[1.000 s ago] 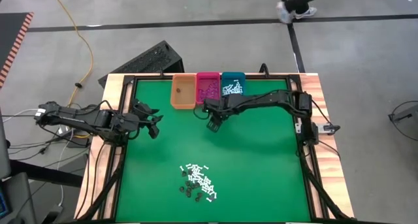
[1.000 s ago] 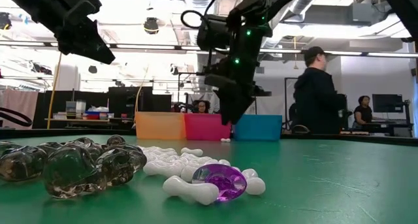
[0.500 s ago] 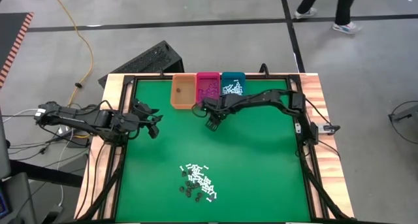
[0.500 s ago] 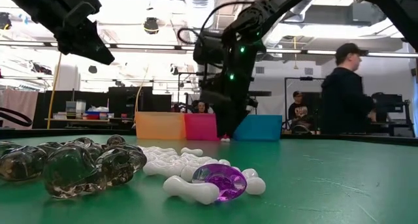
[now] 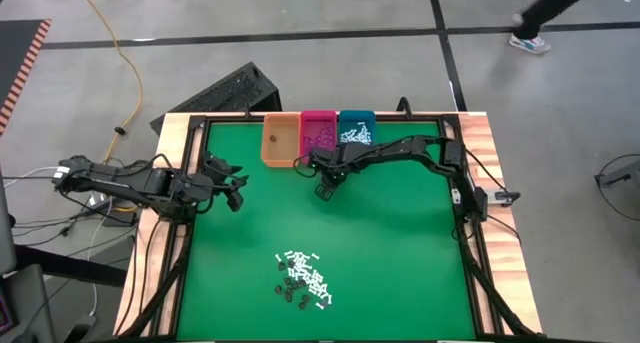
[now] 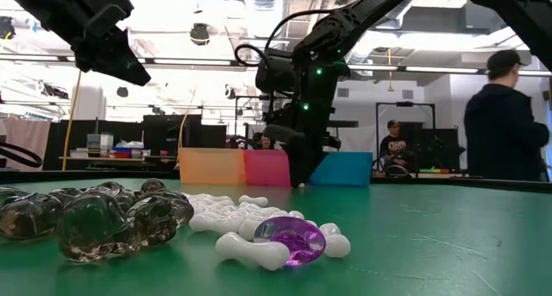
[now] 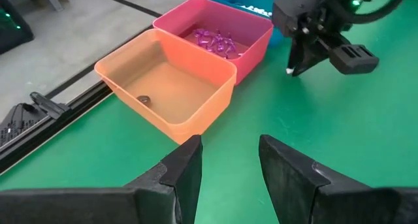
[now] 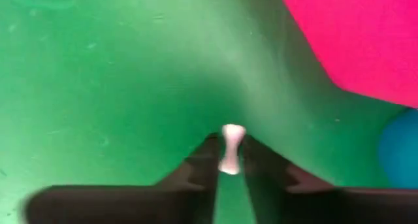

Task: Sort Halloween decoration
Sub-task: Put the white bone toy into the blue bin

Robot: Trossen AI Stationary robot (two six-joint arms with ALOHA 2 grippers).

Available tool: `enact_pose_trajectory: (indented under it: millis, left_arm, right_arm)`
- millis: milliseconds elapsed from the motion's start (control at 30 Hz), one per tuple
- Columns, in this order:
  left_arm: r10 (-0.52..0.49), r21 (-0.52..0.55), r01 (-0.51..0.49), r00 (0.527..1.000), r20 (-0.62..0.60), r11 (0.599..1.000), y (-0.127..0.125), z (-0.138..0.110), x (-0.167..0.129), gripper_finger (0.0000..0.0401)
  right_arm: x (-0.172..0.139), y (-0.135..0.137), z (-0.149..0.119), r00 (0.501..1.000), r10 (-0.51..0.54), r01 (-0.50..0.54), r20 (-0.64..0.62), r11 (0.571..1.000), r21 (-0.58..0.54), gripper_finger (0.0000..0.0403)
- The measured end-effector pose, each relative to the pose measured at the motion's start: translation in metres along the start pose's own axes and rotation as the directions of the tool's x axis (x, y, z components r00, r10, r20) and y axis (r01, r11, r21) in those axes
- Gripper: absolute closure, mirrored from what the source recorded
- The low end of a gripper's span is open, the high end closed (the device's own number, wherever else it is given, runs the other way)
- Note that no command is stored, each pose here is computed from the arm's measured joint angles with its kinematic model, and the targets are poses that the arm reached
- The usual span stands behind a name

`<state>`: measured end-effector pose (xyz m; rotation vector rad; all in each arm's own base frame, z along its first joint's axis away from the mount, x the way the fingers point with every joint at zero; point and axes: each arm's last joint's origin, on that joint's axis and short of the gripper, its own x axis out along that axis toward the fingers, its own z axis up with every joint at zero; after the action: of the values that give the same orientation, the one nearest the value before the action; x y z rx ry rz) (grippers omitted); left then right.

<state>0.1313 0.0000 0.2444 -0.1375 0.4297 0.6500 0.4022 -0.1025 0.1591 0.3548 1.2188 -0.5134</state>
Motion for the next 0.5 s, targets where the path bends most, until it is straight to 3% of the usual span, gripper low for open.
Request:
enact_pose_trajectory:
  millis: [133,500]
  left_arm:
    - [0.007,-0.002,-0.007,1.0,0.003,1.0,0.0,0.0,0.0,0.0257]
    - [0.007,-0.023,-0.007,1.0,0.002,1.0,0.0,0.0,0.0,0.0257]
  right_arm:
    - [0.0,0.002,-0.001,1.0,0.011,-0.011,-0.007,1.0,-0.009,0.0384]
    - [-0.01,0.023,-0.013,0.999,0.012,-0.014,-0.032,0.998,-0.058,0.0387]
